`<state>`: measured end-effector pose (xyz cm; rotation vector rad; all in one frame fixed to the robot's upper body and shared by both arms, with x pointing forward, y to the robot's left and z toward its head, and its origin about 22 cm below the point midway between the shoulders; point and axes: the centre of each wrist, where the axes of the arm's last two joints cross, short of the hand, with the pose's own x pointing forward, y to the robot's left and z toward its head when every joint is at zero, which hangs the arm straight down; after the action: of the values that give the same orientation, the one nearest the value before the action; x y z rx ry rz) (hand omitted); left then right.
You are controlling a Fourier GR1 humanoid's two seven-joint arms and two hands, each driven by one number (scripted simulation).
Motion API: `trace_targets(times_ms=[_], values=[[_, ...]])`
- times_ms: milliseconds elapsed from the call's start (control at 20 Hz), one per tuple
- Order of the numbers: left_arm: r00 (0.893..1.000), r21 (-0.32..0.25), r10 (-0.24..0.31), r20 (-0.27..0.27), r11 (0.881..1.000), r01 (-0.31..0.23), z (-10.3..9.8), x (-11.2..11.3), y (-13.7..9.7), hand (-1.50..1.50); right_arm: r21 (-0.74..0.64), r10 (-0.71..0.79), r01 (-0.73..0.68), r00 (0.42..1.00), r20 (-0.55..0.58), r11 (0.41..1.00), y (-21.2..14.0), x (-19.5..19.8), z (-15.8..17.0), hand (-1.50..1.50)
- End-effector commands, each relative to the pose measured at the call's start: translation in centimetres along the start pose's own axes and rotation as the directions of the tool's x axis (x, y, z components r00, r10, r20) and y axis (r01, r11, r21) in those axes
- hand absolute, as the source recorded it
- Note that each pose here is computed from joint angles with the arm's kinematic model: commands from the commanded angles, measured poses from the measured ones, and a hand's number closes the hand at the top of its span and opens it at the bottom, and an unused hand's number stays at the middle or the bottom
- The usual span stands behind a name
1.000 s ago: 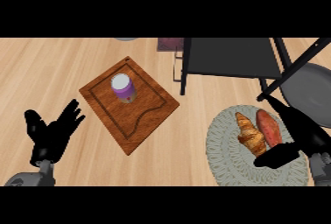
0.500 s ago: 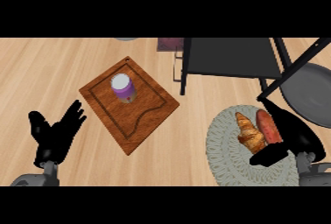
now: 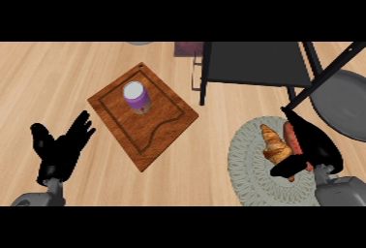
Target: Pick the croissant from the placemat and place it in the tiered shelf
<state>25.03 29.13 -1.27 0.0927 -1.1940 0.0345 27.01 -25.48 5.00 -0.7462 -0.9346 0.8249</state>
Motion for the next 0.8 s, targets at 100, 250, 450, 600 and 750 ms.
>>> trace_targets(times_ms=[100,250,450,600,750], values=[[0.997,0.017,0.008,-0.078,1.0,-0.007,0.6,-1.8,0.6,0.0,-0.015,-0.024,0.024,1.0,0.02,1.0,0.6,-1.2,-1.7,-1.5],[0.997,-0.01,0.004,-0.075,1.0,-0.005,0.8,-0.8,1.2,0.0,-0.012,-0.021,0.021,0.999,0.042,1.0,3.2,0.2,-1.9,-1.5],[0.998,-0.015,0.005,-0.068,1.0,-0.006,-0.2,-0.1,-0.2,0.0,0.191,0.143,-0.163,0.983,0.118,0.968,2.1,0.2,-3.2,1.5],[0.996,-0.005,-0.001,-0.086,1.0,0.001,0.4,-1.2,-1.3,0.0,0.158,0.127,-0.157,0.975,0.182,0.975,4.8,0.7,-2.7,1.5],[0.996,-0.003,0.0,-0.087,1.0,-0.001,1.1,0.0,0.2,0.0,0.156,0.062,-0.092,0.98,0.189,0.983,4.2,-0.6,-2.8,1.5]])
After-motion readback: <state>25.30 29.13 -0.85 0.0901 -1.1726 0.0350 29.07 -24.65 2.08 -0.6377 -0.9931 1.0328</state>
